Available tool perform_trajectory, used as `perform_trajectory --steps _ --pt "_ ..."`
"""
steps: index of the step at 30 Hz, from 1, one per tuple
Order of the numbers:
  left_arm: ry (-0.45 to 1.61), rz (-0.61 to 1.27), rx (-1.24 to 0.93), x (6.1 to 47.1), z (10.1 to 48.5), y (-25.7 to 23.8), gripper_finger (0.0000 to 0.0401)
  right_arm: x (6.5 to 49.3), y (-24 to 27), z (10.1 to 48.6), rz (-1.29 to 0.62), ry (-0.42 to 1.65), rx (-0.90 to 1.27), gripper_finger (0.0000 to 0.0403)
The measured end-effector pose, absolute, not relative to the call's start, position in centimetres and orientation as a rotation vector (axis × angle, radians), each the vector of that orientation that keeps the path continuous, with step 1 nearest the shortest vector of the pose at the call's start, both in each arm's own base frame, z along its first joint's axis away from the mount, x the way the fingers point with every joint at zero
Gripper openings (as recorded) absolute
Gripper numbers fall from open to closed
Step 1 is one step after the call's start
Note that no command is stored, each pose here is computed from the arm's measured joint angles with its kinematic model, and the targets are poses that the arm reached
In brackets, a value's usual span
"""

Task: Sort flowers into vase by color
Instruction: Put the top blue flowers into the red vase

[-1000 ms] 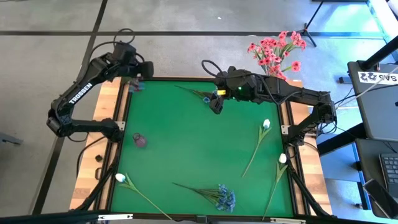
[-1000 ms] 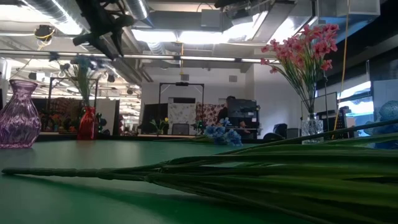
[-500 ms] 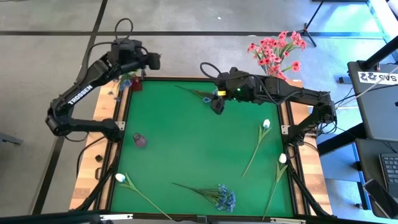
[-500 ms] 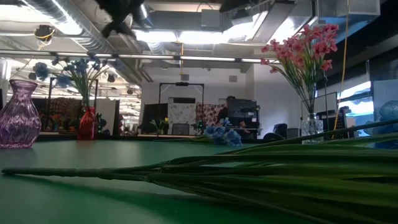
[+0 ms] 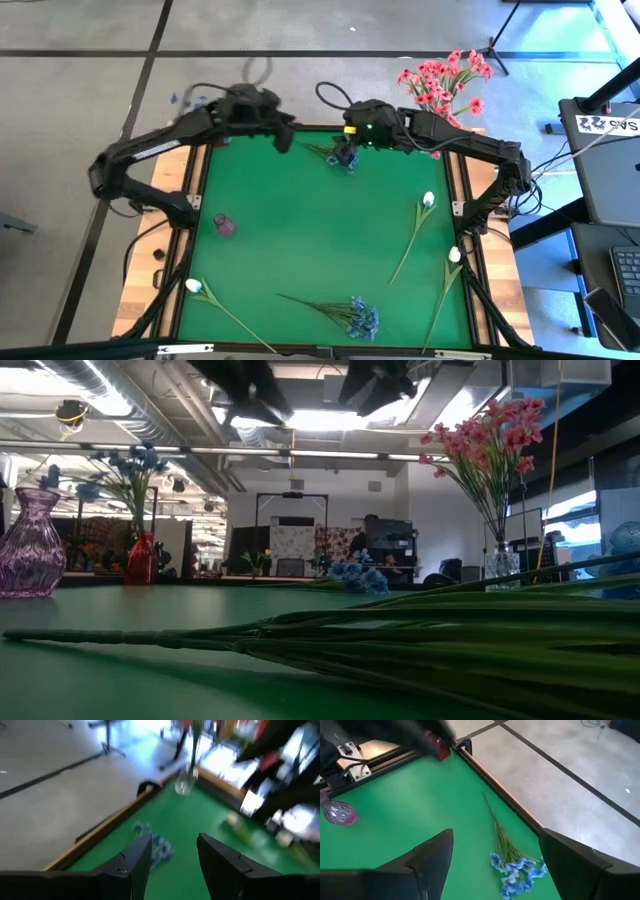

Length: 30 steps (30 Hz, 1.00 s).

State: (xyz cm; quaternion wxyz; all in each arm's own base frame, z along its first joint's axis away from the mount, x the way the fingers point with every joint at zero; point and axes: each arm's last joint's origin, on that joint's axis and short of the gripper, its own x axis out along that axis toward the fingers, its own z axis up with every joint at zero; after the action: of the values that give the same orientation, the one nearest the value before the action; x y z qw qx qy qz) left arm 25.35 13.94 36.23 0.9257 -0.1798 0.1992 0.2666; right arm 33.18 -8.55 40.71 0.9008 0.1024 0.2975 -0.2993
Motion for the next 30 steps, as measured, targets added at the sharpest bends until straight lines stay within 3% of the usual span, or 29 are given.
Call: perform_trajectory --steps 9,12,23,30 --pt "0.691 0.357 -0.099 30.7 28.9 16.6 0.0156 28.1 -7.1 43.3 -0.703 0.652 0.205 0.0294" --pt "0.741 0.384 -0.045 31.8 26.9 17.4 0.0154 26.6 -6.6 43.8 -0.727 0.668 0.185 0.0294" --pt "0.827 0.300 -0.090 32.6 21.0 21.5 0.0106 23.7 -6.3 45.6 -0.703 0.658 0.061 0.0294" --pt "0.842 0.414 -0.138 33.2 20.3 24.7 0.0119 23.1 -8.3 45.5 -0.735 0.679 0.056 0.0294"
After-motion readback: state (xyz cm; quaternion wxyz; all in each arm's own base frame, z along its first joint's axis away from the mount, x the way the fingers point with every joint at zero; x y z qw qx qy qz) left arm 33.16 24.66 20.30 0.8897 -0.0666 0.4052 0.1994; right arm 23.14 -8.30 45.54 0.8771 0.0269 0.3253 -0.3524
